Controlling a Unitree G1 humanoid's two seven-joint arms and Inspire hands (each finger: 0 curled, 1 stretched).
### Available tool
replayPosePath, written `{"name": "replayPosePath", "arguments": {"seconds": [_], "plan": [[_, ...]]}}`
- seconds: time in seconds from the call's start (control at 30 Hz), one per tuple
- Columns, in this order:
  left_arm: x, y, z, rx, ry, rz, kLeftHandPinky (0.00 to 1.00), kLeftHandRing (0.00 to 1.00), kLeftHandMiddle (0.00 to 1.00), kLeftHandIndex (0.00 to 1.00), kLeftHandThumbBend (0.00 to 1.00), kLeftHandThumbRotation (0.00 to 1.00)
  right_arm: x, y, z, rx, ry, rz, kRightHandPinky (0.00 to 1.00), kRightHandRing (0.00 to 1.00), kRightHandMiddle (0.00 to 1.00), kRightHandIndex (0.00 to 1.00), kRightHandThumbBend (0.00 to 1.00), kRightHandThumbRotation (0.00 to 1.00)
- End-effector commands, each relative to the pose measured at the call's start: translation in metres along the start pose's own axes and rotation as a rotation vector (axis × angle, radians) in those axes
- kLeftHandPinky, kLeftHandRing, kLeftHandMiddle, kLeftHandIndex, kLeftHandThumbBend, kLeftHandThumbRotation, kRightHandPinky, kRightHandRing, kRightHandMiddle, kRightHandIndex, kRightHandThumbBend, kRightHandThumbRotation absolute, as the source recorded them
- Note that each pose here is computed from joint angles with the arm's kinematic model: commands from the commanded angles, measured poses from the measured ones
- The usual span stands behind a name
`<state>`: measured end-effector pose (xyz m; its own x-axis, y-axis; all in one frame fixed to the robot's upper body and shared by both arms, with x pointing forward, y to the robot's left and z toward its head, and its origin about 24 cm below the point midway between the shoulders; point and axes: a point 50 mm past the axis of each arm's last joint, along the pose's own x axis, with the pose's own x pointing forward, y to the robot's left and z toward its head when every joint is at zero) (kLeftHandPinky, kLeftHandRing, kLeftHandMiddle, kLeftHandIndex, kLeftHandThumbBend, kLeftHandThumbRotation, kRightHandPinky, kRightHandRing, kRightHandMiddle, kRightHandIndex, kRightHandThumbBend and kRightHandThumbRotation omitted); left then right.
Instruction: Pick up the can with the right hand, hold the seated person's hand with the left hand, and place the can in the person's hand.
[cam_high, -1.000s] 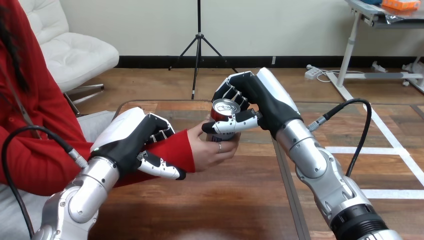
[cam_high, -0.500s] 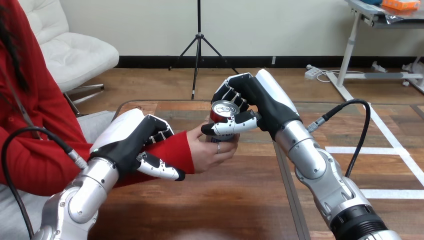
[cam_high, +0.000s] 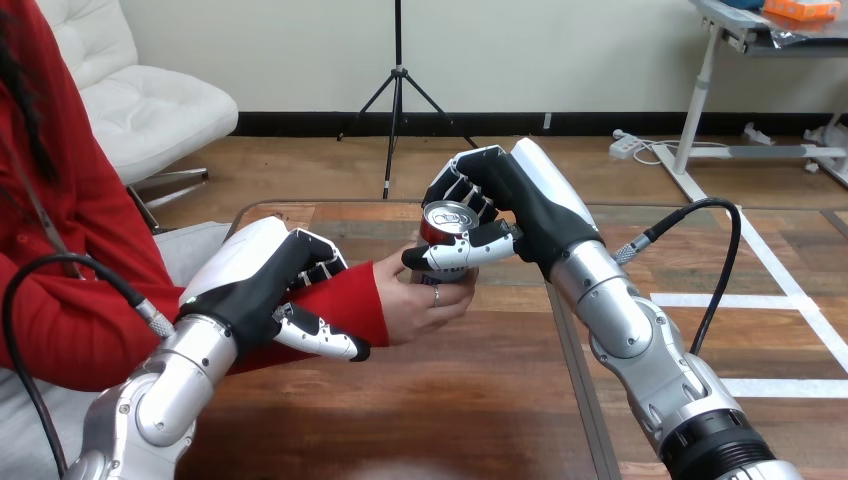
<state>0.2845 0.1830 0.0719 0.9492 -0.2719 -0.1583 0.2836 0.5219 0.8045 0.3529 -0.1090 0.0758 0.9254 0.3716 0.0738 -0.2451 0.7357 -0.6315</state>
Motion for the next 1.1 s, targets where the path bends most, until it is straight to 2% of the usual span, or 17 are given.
{"name": "replayPosePath", "arguments": {"seconds": [0.0,0.13,0.17,0.3,0.4,0.47,0.67,0.8,1.07], "plan": [[0.015,0.074,0.091,-0.009,-0.407,0.281,0.30,0.38,0.46,0.47,0.74,0.00,0.012,0.000,0.031,-0.001,-0.106,0.013,0.32,0.38,0.43,0.46,0.80,0.14],[0.014,0.072,0.090,-0.012,-0.413,0.265,0.37,0.47,0.54,0.54,0.76,0.00,0.010,0.000,0.028,-0.011,-0.089,0.025,0.39,0.46,0.51,0.53,0.88,0.34],[0.014,0.072,0.089,-0.010,-0.412,0.262,0.40,0.51,0.57,0.57,0.77,0.00,0.010,-0.001,0.028,-0.013,-0.087,0.027,0.42,0.50,0.54,0.56,0.91,0.43],[0.012,0.069,0.087,-0.021,-0.409,0.240,0.45,0.58,0.62,0.63,0.76,0.02,0.008,-0.002,0.025,-0.016,-0.066,0.038,0.48,0.58,0.61,0.62,0.96,0.57],[0.011,0.067,0.085,-0.034,-0.403,0.228,0.49,0.62,0.66,0.68,0.76,0.09,0.006,-0.003,0.023,-0.010,-0.052,0.048,0.53,0.63,0.66,0.68,0.98,0.68],[0.010,0.066,0.084,-0.039,-0.401,0.226,0.51,0.65,0.69,0.71,0.78,0.17,0.005,-0.004,0.022,0.000,-0.047,0.053,0.58,0.68,0.71,0.73,0.99,0.77],[0.005,0.056,0.078,-0.027,-0.373,0.229,0.54,0.68,0.72,0.75,0.81,0.29,-0.001,-0.009,0.015,0.056,-0.025,0.055,0.65,0.75,0.76,0.81,1.00,0.88],[0.003,0.050,0.074,-0.010,-0.357,0.237,0.55,0.70,0.73,0.75,0.80,0.36,-0.005,-0.011,0.012,0.079,-0.024,0.049,0.67,0.76,0.78,0.84,1.00,0.94],[-0.004,0.032,0.062,-0.024,-0.330,0.236,0.57,0.70,0.73,0.74,0.64,0.39,-0.015,-0.015,0.004,0.134,-0.023,0.019,0.67,0.76,0.78,0.85,1.00,0.99]]}}
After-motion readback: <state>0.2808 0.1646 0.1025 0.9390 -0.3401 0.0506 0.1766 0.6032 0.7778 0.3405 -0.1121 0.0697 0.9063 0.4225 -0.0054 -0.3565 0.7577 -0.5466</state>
